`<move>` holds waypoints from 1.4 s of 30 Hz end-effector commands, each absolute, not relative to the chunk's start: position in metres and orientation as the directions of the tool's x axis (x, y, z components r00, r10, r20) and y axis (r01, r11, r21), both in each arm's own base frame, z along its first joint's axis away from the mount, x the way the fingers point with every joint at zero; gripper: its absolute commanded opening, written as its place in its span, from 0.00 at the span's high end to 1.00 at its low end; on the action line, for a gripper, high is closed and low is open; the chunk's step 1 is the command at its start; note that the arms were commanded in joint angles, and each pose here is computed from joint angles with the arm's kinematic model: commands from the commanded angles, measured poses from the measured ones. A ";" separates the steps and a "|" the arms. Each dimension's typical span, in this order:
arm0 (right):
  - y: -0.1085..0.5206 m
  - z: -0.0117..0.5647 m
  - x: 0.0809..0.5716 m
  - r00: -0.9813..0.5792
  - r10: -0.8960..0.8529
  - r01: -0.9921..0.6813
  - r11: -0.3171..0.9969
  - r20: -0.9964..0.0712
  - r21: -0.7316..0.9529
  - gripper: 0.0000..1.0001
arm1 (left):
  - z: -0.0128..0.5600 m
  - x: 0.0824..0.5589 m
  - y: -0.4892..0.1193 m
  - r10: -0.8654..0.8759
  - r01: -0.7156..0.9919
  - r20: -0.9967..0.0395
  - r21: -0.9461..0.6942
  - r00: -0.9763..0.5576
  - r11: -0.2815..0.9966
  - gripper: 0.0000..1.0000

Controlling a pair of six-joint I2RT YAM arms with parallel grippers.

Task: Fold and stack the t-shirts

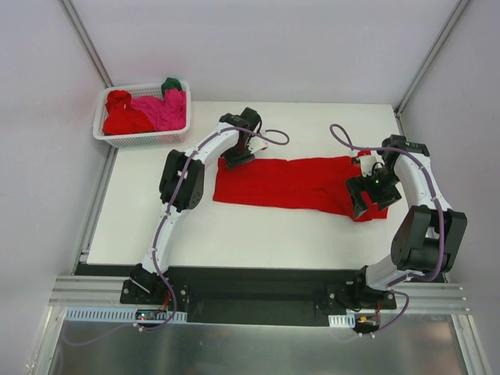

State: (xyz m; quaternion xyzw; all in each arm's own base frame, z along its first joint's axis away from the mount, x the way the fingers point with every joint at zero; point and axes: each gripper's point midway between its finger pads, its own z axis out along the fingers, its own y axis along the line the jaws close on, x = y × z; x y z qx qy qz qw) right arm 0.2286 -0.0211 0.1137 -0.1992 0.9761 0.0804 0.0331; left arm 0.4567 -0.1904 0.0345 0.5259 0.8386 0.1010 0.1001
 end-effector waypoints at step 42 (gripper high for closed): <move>-0.016 0.119 0.230 -0.920 -0.375 -0.390 0.906 -0.118 0.166 0.00 | 0.056 0.450 -0.199 0.896 0.836 -0.094 0.330 -0.433 0.438 0.58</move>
